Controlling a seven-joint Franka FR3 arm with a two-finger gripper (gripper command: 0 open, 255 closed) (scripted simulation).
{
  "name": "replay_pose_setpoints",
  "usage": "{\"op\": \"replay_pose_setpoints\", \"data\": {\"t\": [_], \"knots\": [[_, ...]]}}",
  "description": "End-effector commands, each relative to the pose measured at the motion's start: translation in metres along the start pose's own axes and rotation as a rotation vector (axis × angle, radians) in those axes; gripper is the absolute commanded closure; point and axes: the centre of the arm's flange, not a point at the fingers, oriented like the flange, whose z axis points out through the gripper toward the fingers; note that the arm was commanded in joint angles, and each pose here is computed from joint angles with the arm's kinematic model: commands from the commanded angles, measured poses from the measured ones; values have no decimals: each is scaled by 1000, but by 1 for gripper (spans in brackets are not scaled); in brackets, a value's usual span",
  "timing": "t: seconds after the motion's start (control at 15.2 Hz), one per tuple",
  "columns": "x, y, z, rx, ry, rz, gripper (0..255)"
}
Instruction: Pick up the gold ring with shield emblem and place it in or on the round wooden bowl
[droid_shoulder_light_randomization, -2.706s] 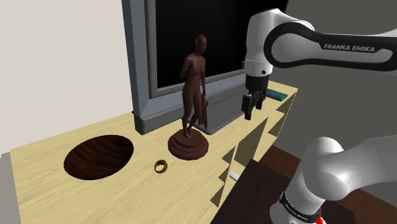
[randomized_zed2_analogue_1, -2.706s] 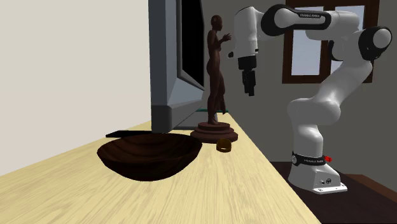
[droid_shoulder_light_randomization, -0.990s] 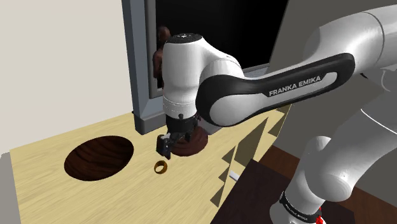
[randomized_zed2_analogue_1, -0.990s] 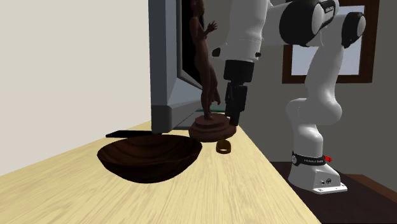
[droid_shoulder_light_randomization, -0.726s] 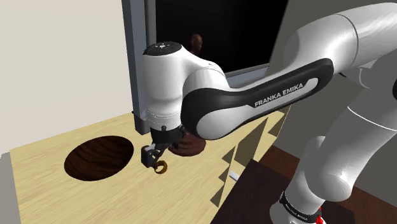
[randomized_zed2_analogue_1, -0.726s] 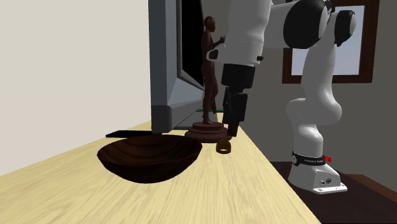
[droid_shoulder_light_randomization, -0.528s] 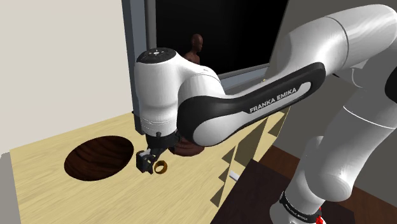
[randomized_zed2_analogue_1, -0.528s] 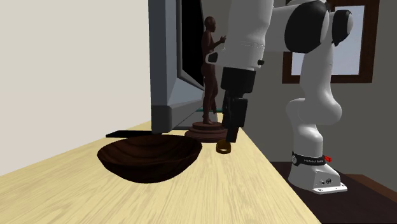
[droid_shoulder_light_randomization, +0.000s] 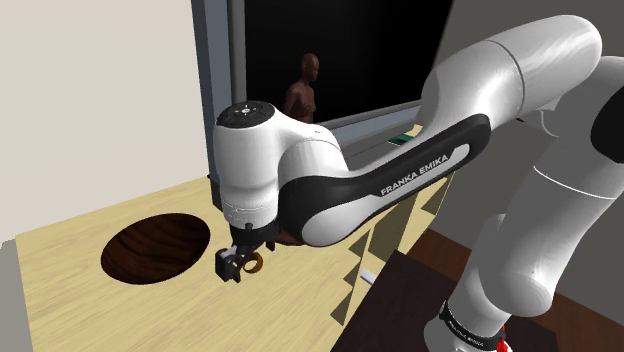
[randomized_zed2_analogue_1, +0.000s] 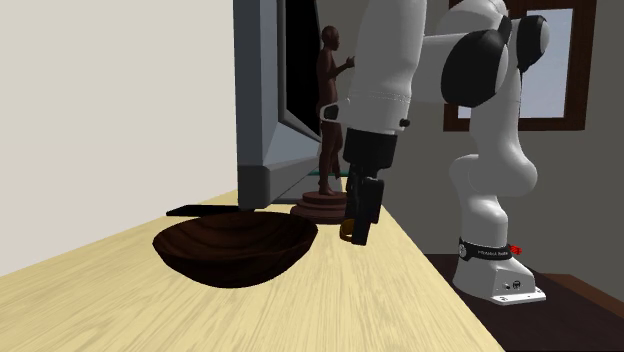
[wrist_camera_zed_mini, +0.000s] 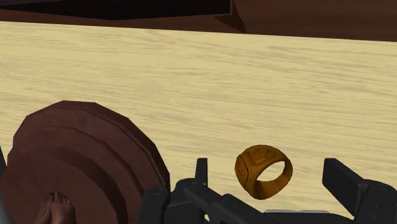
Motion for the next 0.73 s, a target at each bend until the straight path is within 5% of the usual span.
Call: {"op": "replay_pose_setpoints", "data": {"t": [0.0, 0.26, 0.33, 0.66], "knots": [[0, 0, 1, 0, 0, 0, 0], [0, 0, 1, 0, 0, 0, 0], [0, 0, 1, 0, 0, 0, 255], [0, 0, 0, 0, 0, 0, 255]]}}
